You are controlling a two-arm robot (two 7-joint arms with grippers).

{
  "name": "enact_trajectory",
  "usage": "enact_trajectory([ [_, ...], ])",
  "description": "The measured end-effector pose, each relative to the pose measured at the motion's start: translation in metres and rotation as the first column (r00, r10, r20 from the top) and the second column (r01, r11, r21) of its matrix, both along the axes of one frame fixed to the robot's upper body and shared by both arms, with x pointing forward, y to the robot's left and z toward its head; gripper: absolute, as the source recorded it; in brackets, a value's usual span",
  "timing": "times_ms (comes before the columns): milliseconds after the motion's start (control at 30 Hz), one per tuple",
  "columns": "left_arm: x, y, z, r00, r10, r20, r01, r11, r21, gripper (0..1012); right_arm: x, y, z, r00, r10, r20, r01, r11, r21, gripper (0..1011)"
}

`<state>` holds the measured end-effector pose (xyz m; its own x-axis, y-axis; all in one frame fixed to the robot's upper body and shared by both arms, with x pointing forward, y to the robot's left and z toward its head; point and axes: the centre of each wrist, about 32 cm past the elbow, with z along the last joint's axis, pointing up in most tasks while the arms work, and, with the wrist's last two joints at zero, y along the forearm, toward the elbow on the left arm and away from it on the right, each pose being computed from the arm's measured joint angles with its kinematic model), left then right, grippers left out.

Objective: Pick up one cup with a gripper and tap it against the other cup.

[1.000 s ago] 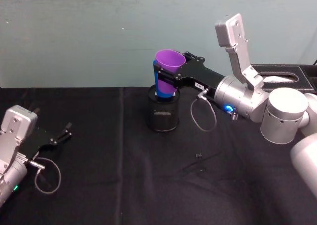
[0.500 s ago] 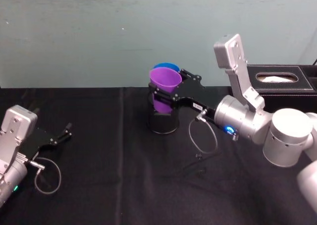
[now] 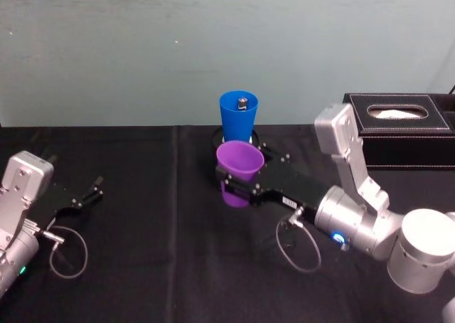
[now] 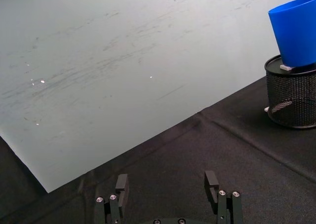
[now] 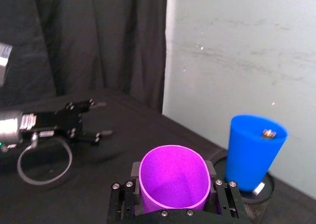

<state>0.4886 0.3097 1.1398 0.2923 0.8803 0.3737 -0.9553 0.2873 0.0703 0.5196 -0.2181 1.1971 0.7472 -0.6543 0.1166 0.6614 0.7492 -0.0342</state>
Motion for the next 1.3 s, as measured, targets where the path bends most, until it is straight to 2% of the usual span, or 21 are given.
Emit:
enact_trajectory([
  [33, 0.0000, 0.0000, 0.0000, 1.0000, 0.000, 0.000, 0.000, 1.0000, 0.000, 1000, 0.000, 0.000, 0.000, 1.000, 0.000, 0.000, 0.000, 1.000, 0.000, 735],
  [233, 0.0000, 0.0000, 0.0000, 1.0000, 0.000, 0.000, 0.000, 1.0000, 0.000, 1000, -0.015, -0.002, -0.025, 1.000, -0.002, 0.011, 0.002, 1.000, -0.016, 736],
  [433, 0.0000, 0.0000, 0.0000, 1.0000, 0.000, 0.000, 0.000, 1.0000, 0.000, 1000, -0.021, -0.007, -0.043, 0.999, -0.032, 0.010, 0.032, 0.999, -0.008, 735],
  [667, 0.0000, 0.0000, 0.0000, 1.0000, 0.000, 0.000, 0.000, 1.0000, 0.000, 1000, -0.026, -0.008, -0.064, 0.999, -0.046, -0.019, 0.046, 0.999, -0.005, 735],
  [967, 0.0000, 0.0000, 0.0000, 1.0000, 0.000, 0.000, 0.000, 1.0000, 0.000, 1000, -0.032, -0.007, -0.076, 0.999, -0.040, -0.034, 0.039, 0.999, -0.011, 736],
  [1300, 0.0000, 0.0000, 0.0000, 1.0000, 0.000, 0.000, 0.000, 1.0000, 0.000, 1000, -0.035, -0.007, -0.084, 0.999, -0.041, -0.034, 0.040, 0.999, -0.023, 736],
])
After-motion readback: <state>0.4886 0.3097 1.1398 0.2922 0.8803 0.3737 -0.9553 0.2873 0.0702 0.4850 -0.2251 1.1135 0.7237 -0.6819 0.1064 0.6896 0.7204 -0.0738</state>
